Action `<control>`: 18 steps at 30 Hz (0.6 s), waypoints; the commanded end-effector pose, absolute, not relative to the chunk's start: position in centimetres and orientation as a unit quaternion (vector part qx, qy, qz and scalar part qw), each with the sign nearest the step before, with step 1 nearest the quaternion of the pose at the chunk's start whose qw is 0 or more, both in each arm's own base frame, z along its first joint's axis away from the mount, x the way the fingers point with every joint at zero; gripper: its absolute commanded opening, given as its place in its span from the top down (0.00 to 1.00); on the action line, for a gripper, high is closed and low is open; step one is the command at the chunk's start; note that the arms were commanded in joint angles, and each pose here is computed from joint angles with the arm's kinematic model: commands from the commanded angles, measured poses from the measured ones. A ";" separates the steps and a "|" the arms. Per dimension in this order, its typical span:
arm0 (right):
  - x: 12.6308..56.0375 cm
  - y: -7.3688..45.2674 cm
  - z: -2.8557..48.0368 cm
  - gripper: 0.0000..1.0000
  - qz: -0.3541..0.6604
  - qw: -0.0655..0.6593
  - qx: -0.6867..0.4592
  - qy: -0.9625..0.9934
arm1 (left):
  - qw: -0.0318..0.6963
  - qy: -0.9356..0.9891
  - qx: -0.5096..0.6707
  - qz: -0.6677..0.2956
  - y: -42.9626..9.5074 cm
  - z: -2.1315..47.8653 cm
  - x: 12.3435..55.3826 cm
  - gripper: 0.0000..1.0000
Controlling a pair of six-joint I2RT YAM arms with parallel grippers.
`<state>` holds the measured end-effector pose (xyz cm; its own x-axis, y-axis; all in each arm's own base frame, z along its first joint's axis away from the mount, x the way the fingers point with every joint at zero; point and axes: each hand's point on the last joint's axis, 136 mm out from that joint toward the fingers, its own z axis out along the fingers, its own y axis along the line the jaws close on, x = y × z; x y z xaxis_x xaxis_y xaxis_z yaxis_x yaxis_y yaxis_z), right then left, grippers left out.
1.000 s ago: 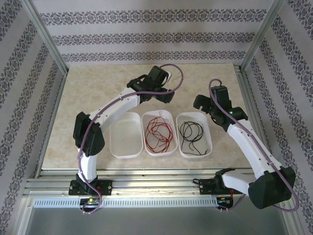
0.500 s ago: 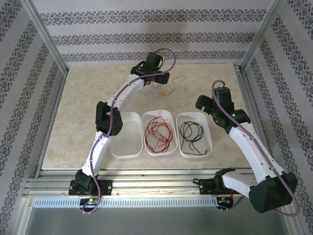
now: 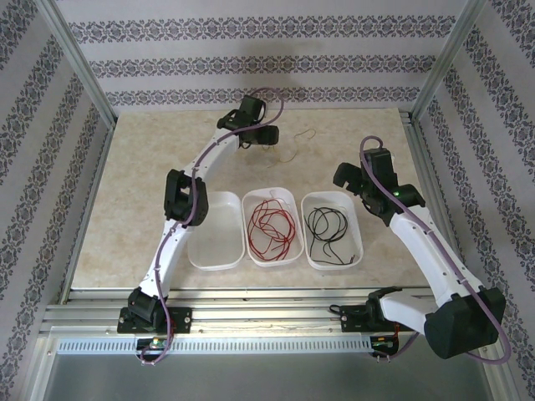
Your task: Untangle the cables
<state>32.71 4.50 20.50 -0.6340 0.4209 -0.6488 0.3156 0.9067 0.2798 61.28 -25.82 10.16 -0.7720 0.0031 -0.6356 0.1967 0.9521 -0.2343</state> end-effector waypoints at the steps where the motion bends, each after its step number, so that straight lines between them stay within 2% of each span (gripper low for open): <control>1: 32.8 4.3 20.0 0.02 0.073 0.370 0.217 0.901 | 0.322 0.933 0.027 -0.158 -25.4 9.5 61.6 0.23; 6: 33.1 4.4 19.6 0.02 0.074 0.364 0.216 0.903 | 0.302 0.941 0.016 -0.152 -25.1 7.7 61.1 0.27; 13: 33.5 5.1 19.1 0.02 0.085 0.354 0.212 0.907 | 0.289 0.943 0.005 -0.164 -25.3 6.0 61.1 0.42; 18: 33.5 5.0 19.0 0.02 0.083 0.354 0.212 0.907 | 0.280 0.946 -0.007 -0.163 -25.0 4.9 61.2 0.44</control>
<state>33.21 5.27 18.90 -0.6747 0.4177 -0.6085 0.3090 0.9086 0.2810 60.84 -25.99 6.34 -0.8282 -0.0654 -0.5566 0.1236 0.9474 -0.2952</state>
